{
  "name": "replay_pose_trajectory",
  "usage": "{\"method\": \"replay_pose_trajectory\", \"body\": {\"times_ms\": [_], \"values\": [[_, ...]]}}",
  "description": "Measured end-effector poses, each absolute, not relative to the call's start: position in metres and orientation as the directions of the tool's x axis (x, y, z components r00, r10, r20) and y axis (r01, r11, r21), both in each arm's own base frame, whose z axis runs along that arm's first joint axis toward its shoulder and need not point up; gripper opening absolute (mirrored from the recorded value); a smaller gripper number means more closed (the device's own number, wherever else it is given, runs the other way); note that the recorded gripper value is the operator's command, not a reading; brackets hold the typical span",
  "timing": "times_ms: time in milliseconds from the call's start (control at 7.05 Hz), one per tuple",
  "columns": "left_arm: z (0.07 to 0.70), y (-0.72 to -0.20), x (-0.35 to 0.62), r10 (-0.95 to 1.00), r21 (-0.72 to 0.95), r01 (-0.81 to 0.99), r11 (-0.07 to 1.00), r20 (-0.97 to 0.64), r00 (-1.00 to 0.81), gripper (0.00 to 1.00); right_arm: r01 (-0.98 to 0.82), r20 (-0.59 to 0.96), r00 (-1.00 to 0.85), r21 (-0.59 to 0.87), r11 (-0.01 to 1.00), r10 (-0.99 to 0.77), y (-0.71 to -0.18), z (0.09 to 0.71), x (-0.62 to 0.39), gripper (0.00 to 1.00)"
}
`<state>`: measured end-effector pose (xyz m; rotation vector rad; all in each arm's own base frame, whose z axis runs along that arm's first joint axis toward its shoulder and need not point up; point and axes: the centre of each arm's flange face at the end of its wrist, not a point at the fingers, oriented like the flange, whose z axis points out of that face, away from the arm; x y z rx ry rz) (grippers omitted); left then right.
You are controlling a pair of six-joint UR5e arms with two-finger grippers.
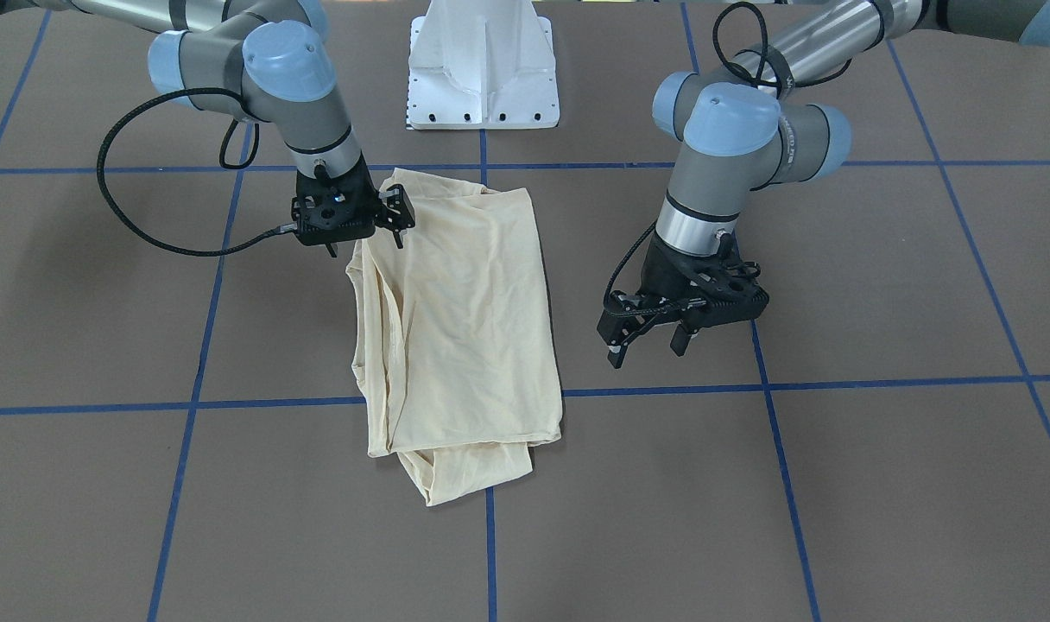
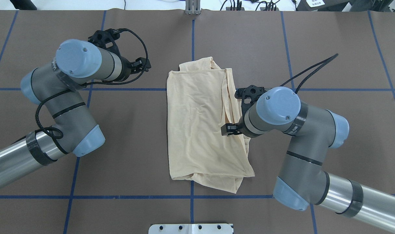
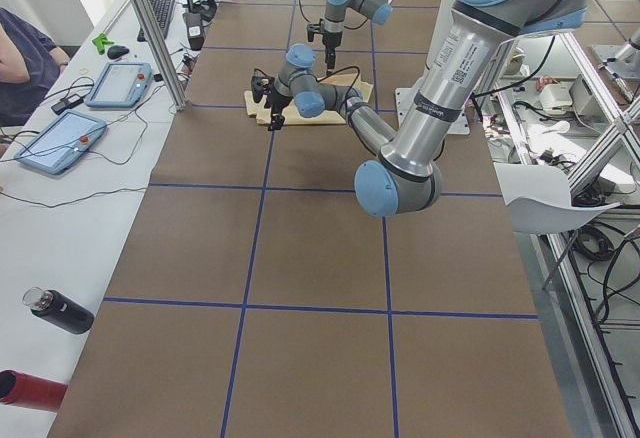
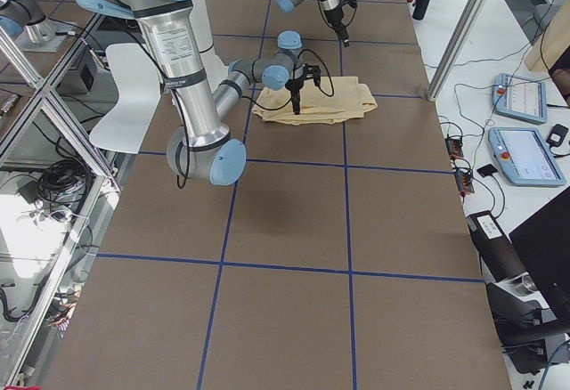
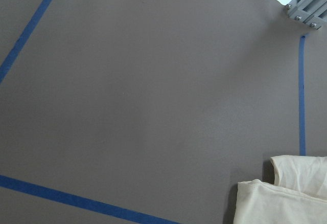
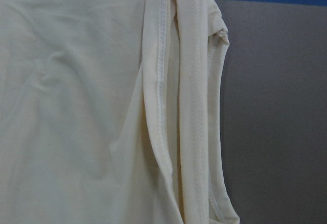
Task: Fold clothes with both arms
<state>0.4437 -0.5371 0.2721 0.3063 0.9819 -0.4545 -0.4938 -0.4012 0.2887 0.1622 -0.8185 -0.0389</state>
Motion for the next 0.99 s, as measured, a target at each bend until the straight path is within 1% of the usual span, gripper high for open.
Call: {"method": "replay_pose_trajectory", "body": {"times_ms": [284, 567, 993], "values": [[0.274, -0.538, 0.445, -0.232, 0.043, 0.499, 0.865, -0.848, 0.476, 1.0, -0.011, 0.693, 0.712, 0.177, 0.984, -0.117, -0.419, 0.301, -0.5, 1.0], [0.276, -0.539, 0.446, -0.236, 0.042, 0.499, 0.865, -0.846, 0.479, 1.0, 0.017, 0.669, 0.731, 0.181, 0.983, -0.135, -0.425, 0.316, -0.507, 1.0], [0.277, -0.539, 0.446, -0.236, 0.041, 0.499, 0.865, -0.845, 0.48, 1.0, 0.045, 0.655, 0.738, 0.194, 0.98, -0.163, -0.432, 0.321, -0.518, 1.0]]}}
